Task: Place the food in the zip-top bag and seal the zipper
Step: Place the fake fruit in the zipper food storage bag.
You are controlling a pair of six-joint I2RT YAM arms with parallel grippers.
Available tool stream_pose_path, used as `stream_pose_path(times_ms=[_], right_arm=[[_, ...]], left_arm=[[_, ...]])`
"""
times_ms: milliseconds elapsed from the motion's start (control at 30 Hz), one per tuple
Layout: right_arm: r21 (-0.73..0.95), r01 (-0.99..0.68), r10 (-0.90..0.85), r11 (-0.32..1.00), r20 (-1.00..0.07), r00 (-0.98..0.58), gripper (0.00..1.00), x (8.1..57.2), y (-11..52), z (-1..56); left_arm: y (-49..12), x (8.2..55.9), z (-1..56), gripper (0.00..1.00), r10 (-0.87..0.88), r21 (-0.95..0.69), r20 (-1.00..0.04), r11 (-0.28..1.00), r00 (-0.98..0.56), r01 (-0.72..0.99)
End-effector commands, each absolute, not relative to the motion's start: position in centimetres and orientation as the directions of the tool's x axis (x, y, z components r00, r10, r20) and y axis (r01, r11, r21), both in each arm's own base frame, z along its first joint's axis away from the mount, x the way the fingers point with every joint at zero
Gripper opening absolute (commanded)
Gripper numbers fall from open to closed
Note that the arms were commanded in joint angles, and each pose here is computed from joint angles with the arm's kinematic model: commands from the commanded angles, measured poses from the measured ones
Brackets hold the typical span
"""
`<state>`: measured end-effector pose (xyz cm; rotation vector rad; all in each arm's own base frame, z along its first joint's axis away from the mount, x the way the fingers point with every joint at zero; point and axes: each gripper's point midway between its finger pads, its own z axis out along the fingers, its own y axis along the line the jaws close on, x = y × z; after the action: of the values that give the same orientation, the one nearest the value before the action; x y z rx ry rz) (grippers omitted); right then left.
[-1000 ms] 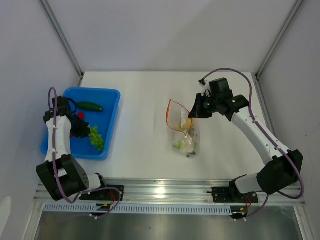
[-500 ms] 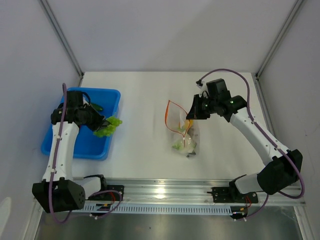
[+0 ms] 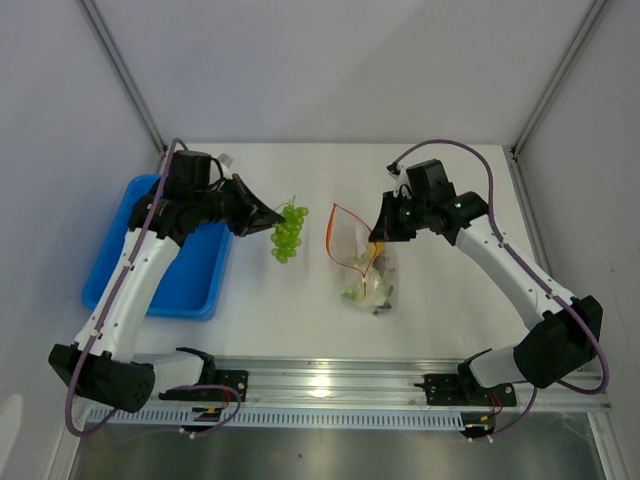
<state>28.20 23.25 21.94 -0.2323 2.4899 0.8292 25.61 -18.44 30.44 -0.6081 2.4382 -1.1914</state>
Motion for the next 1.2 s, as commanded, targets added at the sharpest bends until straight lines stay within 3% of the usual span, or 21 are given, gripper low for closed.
stream_pose_path(times_ms=[0, 567, 1167], right_arm=[[0.517, -0.326, 0.002, 0.792, -0.535, -0.845, 0.0, 28.2, 23.8, 23.5], [0.542, -0.359, -0.026, 0.76, -0.526, -0.85, 0.0, 26.5, 24.6, 23.8], [0.726, -0.351, 0.056, 0.591, -0.471, -0.88, 0.0, 26.1, 23.6, 28.3]], left_arm=[[-21.9, 25.9, 34.8, 0.0, -0.456, -0.887, -0.12, 0.448, -0.882, -0.111], [-30.2, 27.6, 37.3, 0.0, -0.29, -0.947, -0.006, 0.308, -0.957, -0.087], [-32.8, 28.7, 31.0, 0.0, -0.229, -0.918, 0.046, 0.374, -0.972, -0.131]])
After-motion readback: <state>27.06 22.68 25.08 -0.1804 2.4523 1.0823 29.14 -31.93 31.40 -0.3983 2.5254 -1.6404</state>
